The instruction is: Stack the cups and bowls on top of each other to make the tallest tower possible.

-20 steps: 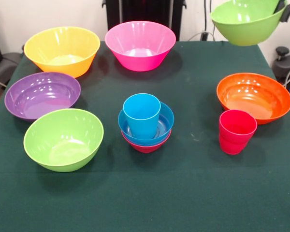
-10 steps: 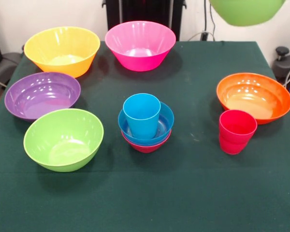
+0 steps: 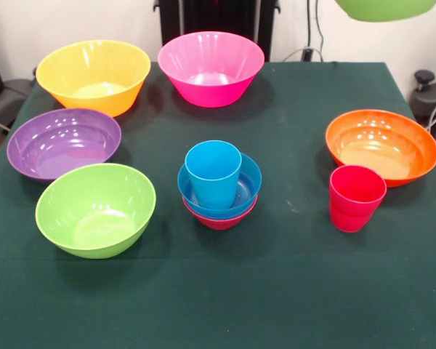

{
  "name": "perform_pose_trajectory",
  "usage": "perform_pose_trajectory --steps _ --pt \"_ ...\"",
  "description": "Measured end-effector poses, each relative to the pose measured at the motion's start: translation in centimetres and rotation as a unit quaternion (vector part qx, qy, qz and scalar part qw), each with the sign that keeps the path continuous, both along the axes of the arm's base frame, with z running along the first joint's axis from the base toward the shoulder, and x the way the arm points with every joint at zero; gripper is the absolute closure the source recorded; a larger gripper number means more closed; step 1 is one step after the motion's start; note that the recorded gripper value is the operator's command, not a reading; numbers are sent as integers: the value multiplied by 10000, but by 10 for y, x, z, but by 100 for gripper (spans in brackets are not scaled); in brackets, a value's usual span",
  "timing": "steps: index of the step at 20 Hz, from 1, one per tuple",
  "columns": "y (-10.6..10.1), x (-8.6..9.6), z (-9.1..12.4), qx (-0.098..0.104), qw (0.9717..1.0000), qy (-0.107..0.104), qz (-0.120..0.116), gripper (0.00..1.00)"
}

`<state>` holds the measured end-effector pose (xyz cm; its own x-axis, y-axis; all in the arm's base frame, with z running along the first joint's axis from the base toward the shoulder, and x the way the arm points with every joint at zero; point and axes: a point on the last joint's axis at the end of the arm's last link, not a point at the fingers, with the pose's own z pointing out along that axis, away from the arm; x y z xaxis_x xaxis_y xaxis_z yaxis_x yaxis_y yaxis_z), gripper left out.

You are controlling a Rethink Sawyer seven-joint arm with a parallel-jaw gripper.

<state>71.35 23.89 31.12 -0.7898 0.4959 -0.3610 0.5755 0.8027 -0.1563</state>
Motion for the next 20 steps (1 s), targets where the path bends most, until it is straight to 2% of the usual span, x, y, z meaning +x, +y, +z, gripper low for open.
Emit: perform_pose_trajectory --steps 5,10,14,20 --pt "2 16 1 -62 9999 -96 91 100" --pt "-4 34 -12 -146 9998 -104 118 100" --pt "-19 45 -27 -201 9998 -47 59 100" --pt "-40 52 -44 -221 9997 51 -51 100"
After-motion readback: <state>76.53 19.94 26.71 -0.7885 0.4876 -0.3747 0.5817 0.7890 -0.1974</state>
